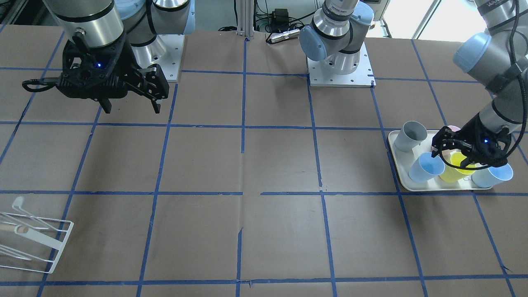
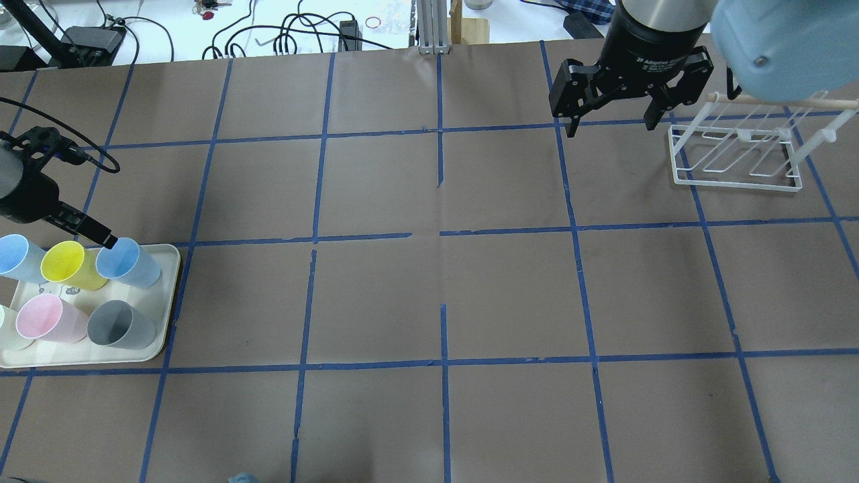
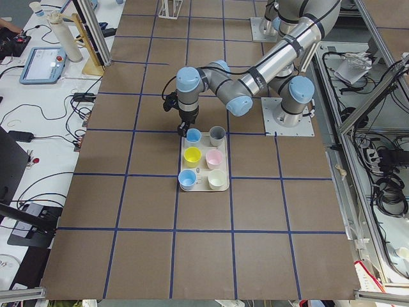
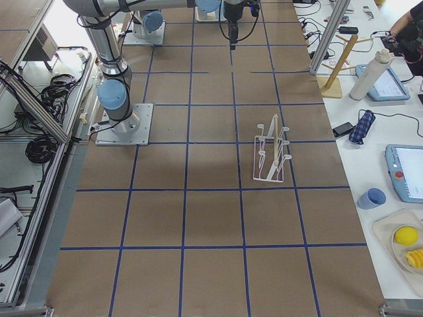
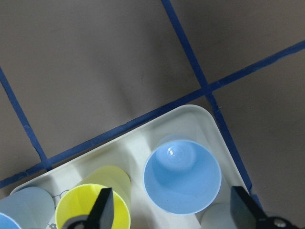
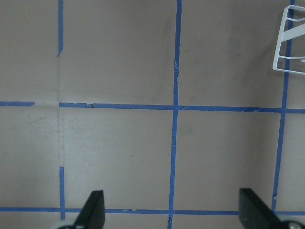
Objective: Transfer IKEA cup to right arm and place on rack
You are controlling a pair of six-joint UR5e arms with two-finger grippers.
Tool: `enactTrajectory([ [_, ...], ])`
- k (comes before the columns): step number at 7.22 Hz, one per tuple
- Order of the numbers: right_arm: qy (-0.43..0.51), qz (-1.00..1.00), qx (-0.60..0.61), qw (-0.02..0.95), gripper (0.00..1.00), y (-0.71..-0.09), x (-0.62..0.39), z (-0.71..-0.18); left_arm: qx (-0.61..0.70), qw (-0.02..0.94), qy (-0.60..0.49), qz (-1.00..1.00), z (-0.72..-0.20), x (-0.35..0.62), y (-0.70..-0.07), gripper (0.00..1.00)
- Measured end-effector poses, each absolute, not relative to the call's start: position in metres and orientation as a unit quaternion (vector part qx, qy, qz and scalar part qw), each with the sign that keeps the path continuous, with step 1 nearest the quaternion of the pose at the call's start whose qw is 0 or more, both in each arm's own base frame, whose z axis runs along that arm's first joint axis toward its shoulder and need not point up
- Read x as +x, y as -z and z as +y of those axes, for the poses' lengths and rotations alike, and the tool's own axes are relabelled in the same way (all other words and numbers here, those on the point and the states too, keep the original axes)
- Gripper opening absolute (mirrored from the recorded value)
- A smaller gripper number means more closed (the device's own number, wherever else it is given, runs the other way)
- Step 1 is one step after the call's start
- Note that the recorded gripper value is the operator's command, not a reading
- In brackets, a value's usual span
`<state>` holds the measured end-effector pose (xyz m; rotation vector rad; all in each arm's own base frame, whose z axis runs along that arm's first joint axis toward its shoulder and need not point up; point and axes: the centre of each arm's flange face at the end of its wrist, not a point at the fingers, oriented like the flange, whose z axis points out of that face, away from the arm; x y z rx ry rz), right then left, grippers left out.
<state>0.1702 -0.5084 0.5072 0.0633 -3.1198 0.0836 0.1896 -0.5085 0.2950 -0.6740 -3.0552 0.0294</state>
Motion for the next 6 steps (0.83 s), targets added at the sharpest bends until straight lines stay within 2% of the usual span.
enactTrajectory([
  [1,-0.028,-0.999,0.020,0.010,1.00,-0.507,0.171,-0.509,-0.217,0.012,-0.004,-0.976,-0.510,0.192,-0.287,0.78],
  [2,-0.027,-0.999,0.020,0.009,1.00,-0.506,0.172,-0.509,-0.218,0.018,0.000,-0.976,-0.510,0.196,-0.279,0.70],
  [6,-0.011,-1.000,0.021,0.016,1.00,-0.495,0.157,-0.513,-0.211,0.027,0.013,-0.977,-0.511,0.210,-0.261,0.70],
])
